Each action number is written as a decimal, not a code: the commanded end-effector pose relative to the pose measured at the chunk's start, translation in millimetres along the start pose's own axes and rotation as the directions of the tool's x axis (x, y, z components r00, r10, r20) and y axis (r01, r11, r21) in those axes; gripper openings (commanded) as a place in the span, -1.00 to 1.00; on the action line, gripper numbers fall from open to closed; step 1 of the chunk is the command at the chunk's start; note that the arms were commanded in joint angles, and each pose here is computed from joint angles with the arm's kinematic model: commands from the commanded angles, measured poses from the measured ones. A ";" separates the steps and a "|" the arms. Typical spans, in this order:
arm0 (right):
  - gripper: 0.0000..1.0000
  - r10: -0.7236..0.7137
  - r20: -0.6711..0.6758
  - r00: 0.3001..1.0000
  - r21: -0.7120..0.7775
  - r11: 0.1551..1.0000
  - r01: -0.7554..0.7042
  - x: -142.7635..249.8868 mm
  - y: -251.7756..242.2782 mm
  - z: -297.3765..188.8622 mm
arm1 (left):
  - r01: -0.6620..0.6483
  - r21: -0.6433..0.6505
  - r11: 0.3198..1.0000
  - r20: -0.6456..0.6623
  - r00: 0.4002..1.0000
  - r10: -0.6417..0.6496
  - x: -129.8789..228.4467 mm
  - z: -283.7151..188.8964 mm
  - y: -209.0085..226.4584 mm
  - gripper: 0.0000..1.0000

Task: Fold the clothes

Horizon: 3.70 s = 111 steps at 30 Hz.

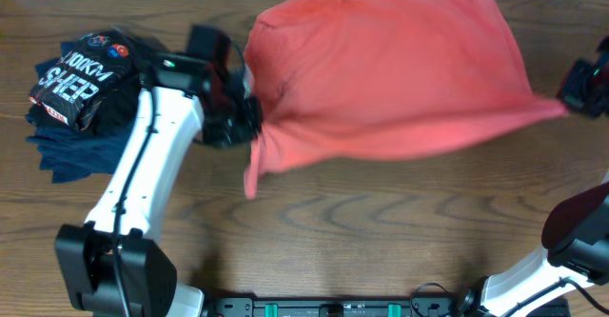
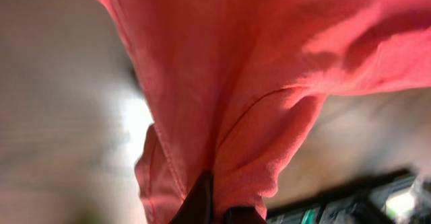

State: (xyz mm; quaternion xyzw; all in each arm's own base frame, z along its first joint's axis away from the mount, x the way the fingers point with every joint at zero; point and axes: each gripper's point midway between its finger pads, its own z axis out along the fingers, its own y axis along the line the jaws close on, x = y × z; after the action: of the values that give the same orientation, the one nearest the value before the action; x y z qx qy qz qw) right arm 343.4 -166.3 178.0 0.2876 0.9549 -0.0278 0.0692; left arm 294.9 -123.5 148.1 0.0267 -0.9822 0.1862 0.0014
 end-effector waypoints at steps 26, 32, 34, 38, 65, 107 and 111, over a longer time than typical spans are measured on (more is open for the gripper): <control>-0.97 0.092 -0.096 0.991 0.076 0.994 -0.085 66.2 -49.1 -10.0 | 0.011 -0.029 1.000 -0.178 0.984 -0.016 128.3 9.0 40.1 -0.88; -0.98 0.080 -0.014 0.997 0.045 0.996 -0.079 74.3 -45.5 -36.7 | -0.016 -0.007 1.000 -0.086 0.996 0.015 133.2 -8.1 34.8 -0.88; -0.98 0.043 0.011 0.999 0.006 0.999 -0.043 70.3 -35.9 -39.4 | 0.017 -0.027 0.999 -0.028 0.999 -0.018 124.1 -10.9 38.7 -0.88; -0.98 -0.007 0.024 1.000 -0.017 1.000 0.007 59.6 -20.8 -31.4 | 0.113 -0.065 0.991 0.114 0.988 -0.105 90.9 -14.4 51.1 -0.88; -0.98 -0.118 0.055 0.991 -0.041 0.992 0.120 -33.8 41.9 121.6 | 0.183 -0.045 0.982 0.167 0.971 -0.173 -36.6 93.3 82.4 -0.88; -0.38 -0.208 0.109 0.972 -0.219 0.949 0.228 -38.4 86.0 121.6 | 0.226 -0.094 0.970 0.161 0.965 -0.209 -37.4 103.9 95.3 -0.66; -0.37 -0.216 0.015 0.976 -0.205 0.955 0.214 -13.7 78.6 131.3 | 0.213 -0.076 0.974 0.210 0.959 -0.193 -50.5 93.7 91.0 -0.10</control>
State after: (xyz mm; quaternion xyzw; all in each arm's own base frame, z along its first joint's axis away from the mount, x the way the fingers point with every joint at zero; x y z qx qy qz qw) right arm 424.2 -128.3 61.6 0.1847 0.9733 0.0689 0.1178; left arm 330.6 -74.2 17.9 0.1395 -0.9795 0.1327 -0.0584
